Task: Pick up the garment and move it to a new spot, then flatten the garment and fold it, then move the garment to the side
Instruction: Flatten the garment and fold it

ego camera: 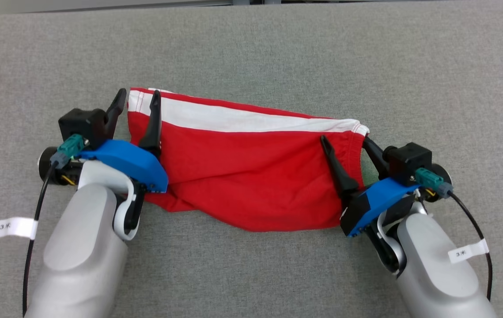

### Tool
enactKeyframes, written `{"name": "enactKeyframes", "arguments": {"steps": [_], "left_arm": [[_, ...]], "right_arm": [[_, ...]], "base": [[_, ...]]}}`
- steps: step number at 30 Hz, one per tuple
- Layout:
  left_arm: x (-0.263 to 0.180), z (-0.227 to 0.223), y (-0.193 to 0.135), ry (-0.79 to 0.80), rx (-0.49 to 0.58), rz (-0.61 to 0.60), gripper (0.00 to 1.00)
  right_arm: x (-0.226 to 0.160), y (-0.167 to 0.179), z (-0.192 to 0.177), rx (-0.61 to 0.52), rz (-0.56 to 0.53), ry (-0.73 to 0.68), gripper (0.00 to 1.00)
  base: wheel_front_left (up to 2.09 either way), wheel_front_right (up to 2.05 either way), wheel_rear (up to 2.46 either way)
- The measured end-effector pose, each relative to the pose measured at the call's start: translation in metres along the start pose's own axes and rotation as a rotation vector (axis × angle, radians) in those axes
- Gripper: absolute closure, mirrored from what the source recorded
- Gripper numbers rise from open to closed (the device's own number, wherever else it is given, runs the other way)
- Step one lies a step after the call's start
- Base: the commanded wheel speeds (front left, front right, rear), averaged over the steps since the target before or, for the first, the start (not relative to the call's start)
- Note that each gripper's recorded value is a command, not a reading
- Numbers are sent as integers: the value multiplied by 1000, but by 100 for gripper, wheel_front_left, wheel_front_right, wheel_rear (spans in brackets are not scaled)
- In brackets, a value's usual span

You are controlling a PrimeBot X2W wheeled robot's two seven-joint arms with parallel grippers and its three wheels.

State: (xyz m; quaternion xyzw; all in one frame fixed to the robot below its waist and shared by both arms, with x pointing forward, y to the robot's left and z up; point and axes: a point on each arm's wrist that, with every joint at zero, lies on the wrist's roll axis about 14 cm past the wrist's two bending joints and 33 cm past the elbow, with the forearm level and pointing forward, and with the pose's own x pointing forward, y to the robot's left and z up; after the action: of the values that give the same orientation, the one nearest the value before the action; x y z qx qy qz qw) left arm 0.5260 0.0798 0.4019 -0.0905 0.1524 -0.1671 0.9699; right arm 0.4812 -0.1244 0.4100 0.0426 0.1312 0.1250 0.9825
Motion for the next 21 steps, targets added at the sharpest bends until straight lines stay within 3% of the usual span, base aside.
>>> {"name": "enactKeyframes", "arguments": {"steps": [13, 21], "left_arm": [[-55, -1, 5, 3, -41, 30, 0], [-79, -20, 5, 136, -65, 51, 0]], "right_arm": [[-43, -1, 6, -4, -39, 8, 0], [-78, -18, 31, -11, -118, -64, 0]], "base": [[0, 0, 0], [0, 0, 0]]}}
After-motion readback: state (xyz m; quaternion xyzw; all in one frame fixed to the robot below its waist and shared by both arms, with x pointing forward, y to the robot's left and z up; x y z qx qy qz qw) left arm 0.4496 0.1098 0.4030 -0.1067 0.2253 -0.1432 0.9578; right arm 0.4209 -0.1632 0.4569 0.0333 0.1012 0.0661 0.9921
